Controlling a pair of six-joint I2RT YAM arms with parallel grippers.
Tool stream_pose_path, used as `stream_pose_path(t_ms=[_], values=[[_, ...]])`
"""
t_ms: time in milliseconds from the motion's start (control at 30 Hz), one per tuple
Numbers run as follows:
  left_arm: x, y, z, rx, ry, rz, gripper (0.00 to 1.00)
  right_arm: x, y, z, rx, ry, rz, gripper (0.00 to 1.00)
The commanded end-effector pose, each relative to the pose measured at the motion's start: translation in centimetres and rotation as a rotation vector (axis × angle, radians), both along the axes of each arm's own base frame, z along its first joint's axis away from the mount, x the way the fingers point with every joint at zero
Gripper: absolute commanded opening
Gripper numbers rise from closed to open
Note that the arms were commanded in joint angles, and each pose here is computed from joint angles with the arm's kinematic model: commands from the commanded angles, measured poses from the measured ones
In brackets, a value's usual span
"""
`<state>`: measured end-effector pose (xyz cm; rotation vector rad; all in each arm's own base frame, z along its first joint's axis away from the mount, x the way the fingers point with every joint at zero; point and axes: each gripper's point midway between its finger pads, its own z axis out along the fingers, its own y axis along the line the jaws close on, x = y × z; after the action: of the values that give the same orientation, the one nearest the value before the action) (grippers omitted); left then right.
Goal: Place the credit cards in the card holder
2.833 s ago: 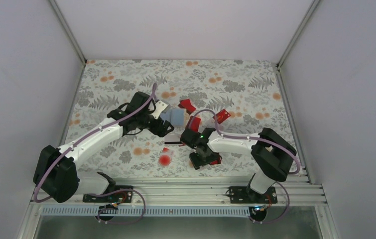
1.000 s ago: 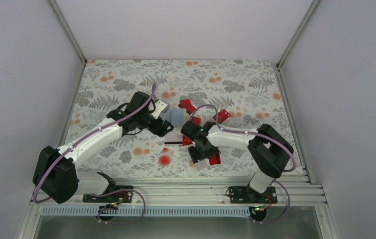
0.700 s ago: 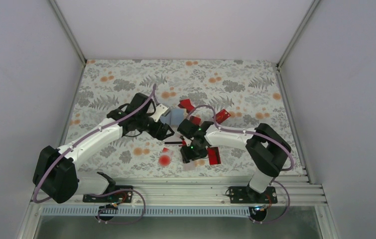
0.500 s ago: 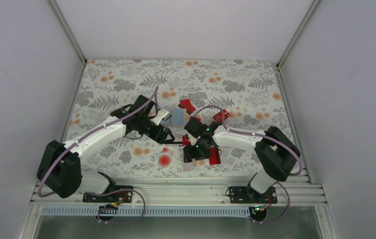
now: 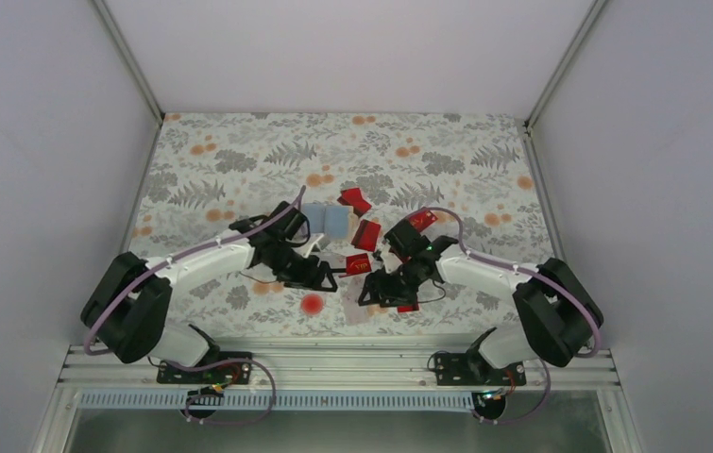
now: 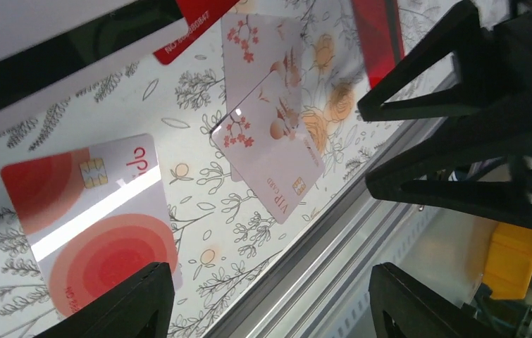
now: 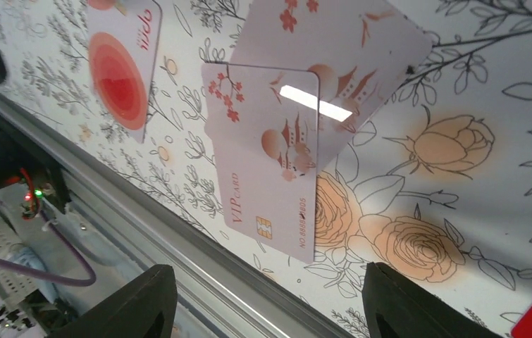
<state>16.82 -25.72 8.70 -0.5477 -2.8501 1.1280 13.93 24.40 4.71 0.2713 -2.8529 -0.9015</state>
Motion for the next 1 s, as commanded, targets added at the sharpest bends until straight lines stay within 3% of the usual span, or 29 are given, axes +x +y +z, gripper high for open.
stream_pose_path(t_ms=[0, 100, 233, 333, 400, 433, 500, 600, 700, 867, 967], values=[[0.5, -0.4, -0.3, 0.088, 0.033, 0.112, 0.68, 0.4, 0.6, 1.1, 0.096, -0.007, 0.029, 0.67], [0.8, 0.0, -0.5, 0.187, -0.003, 0.135, 0.67, 0.4, 0.6, 1.5, 0.115, -0.02, 0.035, 0.68], [1.3, 2.0, -0.8, 0.442, -0.13, 0.093, 0.84, 0.7, 0.4, 2.0, 0.108, -0.05, 0.035, 0.7], [-0.5, 1.5, -2.3, 0.568, -0.163, 0.018, 0.93, 1.1, -0.4, 2.3, 0.065, -0.097, 0.031, 0.73], [-1.2, -0.6, -1.9, 0.514, -0.149, 0.031, 0.91, 0.8, -0.3, 2.5, 0.089, -0.099, 0.036, 0.73], [-1.6, -1.8, -1.6, 0.465, -0.127, 0.045, 0.87, 0.7, -0.2, 2.5, 0.105, -0.097, 0.045, 0.73], [-2.0, -3.5, -1.5, 0.404, -0.094, 0.065, 0.69, 0.4, -0.2, 2.2, 0.124, -0.089, 0.063, 0.74], [-2.3, -3.7, -2.6, 0.468, -0.076, 0.085, 0.47, 0.2, 0.0, 2.0, 0.158, -0.077, 0.08, 0.74], [-3.0, -3.2, -4.2, 0.533, -0.053, 0.083, 0.38, -0.1, 0.2, 1.6, 0.195, -0.055, 0.094, 0.74], [-3.9, -4.0, -5.7, 0.463, -0.006, 0.105, 0.26, -0.4, 0.8, 1.3, 0.255, -0.042, 0.12, 0.73], [-4.2, -4.2, -6.6, 0.435, 0.011, 0.128, 0.03, -0.4, 1.0, 1.3, 0.282, -0.045, 0.12, 0.73]])
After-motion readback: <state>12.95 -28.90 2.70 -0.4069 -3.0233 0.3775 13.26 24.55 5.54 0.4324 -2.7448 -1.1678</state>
